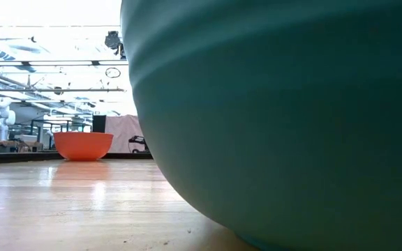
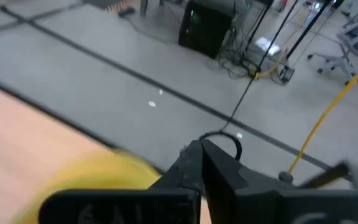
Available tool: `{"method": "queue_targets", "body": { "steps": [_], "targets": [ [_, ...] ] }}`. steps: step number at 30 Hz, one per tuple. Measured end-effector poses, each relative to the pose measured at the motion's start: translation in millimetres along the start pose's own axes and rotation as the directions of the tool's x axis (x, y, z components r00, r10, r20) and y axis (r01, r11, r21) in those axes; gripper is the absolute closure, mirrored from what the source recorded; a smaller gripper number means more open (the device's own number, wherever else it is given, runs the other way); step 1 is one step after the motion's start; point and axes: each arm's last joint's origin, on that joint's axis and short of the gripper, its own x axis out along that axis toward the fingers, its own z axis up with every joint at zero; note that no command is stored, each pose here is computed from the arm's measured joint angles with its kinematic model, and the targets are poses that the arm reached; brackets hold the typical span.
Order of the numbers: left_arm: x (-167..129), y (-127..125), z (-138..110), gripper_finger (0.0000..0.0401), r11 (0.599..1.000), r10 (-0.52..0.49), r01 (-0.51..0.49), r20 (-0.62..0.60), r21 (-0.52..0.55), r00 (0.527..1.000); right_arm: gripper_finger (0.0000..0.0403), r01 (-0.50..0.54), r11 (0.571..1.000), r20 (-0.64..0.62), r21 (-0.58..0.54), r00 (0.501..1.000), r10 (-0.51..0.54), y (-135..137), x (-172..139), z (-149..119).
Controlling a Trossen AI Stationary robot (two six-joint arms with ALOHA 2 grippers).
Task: Place and stack bowls onto a shelf
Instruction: Stack the small yellow bowl on top of the small green bowl on the shelf
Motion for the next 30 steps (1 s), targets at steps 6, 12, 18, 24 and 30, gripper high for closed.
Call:
{"method": "queue_targets", "body": {
  "steps": [6,12,18,24,30],
  "targets": [
    [0.3,0.1,-0.1,0.0327,1.0,0.001,-0.001,-0.001,0.001,1.0,0.0402,-0.004,1.0,0.005,-0.025,1.0,0.004,3.2,2.5,-13.2],
    [0.4,0.1,-0.1,0.0327,1.0,0.001,-0.001,-0.001,0.001,1.0,0.0402,-0.005,1.0,0.02,-0.01,1.0,0.005,2.8,0.9,-12.7],
    [0.4,0.1,-0.1,0.0327,1.0,0.001,-0.001,-0.001,0.002,1.0,0.0403,0.007,1.0,0.178,0.022,0.984,-0.011,0.8,-8.0,3.7],
    [0.4,-0.4,-1.2,0.0327,1.0,-0.001,0.001,-0.004,0.02,1.0,0.0403,0.053,0.998,0.15,-0.036,0.988,-0.048,1.4,4.0,0.5],
    [1.2,-0.2,-1.4,0.0327,1.0,0.001,-0.001,-0.006,0.021,1.0,0.0403,0.026,0.999,0.055,-0.036,0.998,-0.024,6.1,29.0,-13.6]
  ]
}}
